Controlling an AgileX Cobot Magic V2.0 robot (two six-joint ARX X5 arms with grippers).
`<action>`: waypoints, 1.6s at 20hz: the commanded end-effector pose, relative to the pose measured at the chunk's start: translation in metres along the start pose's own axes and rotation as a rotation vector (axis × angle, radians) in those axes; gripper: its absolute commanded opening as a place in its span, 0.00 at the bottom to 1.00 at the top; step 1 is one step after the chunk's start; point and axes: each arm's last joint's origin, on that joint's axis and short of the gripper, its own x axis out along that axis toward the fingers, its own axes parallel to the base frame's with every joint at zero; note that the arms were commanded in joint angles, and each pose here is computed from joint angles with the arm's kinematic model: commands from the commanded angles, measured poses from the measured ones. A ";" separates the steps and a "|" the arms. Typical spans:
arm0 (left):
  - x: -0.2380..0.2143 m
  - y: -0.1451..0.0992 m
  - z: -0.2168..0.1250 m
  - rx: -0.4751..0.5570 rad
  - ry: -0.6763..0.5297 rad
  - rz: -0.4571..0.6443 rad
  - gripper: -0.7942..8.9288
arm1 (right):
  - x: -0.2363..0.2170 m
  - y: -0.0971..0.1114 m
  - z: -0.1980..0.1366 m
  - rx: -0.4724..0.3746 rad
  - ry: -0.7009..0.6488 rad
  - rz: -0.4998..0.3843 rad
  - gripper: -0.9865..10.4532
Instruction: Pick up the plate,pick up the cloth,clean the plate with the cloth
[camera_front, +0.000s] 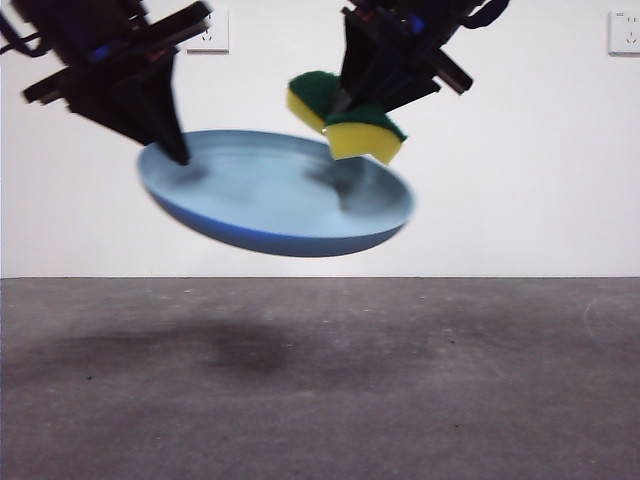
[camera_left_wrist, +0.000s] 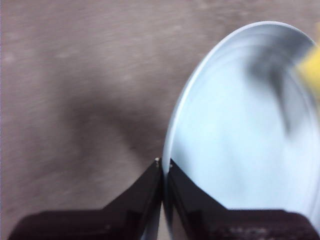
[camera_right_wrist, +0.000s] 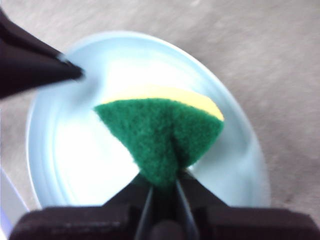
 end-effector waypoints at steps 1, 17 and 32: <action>0.001 -0.017 0.000 -0.003 -0.023 -0.052 0.07 | 0.014 0.005 -0.003 -0.004 0.030 -0.014 0.07; -0.001 -0.023 0.005 -0.040 -0.058 -0.196 0.07 | 0.014 0.010 -0.015 -0.089 0.154 -0.578 0.07; -0.004 -0.017 0.015 -0.069 -0.159 -0.200 0.07 | 0.017 0.024 -0.030 -0.036 0.311 -0.125 0.07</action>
